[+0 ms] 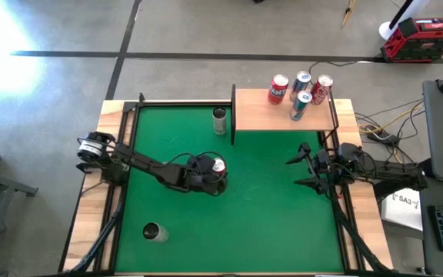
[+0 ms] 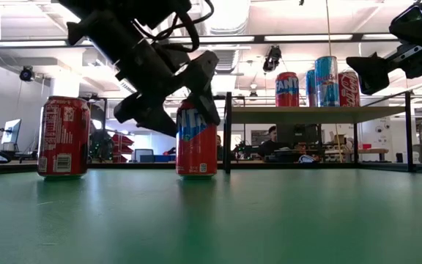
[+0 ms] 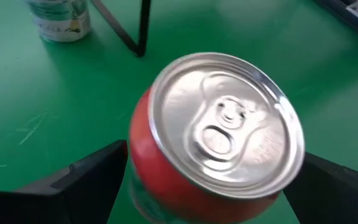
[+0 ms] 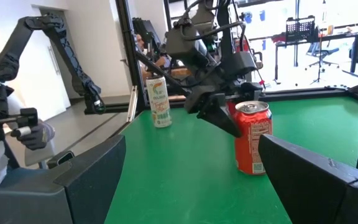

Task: Place canned beverage on shelf
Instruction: Put the red soda can on the shelf aligned with the other red soda can

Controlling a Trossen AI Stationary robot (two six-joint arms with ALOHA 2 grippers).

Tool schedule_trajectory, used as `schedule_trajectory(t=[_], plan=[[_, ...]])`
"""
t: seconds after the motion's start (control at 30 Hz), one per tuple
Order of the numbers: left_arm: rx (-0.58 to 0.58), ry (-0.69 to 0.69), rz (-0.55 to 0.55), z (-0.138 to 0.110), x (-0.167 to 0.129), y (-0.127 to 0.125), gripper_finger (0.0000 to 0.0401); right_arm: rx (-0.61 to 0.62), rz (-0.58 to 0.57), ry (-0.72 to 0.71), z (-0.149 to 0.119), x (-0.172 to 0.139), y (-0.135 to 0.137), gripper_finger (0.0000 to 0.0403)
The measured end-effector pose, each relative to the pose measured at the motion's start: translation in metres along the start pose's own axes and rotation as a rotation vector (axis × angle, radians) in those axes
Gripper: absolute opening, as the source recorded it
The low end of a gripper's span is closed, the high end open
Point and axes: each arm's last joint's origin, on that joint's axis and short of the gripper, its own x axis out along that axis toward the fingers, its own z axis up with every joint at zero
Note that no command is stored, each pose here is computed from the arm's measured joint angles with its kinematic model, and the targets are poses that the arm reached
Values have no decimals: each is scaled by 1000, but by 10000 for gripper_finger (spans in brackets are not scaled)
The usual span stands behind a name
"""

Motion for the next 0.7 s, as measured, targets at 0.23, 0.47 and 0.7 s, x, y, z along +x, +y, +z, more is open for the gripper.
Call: schedule_trajectory(t=[0.23,0.47,0.7], plan=[[46,-26,-21,-1,3,-3,374,0,0,0,0,0,0,359],[70,-38,-22,-3,7,-4,374,0,0,0,0,0,0,359],[109,-43,-23,-2,8,-4,347,0,0,0,0,0,0,359]])
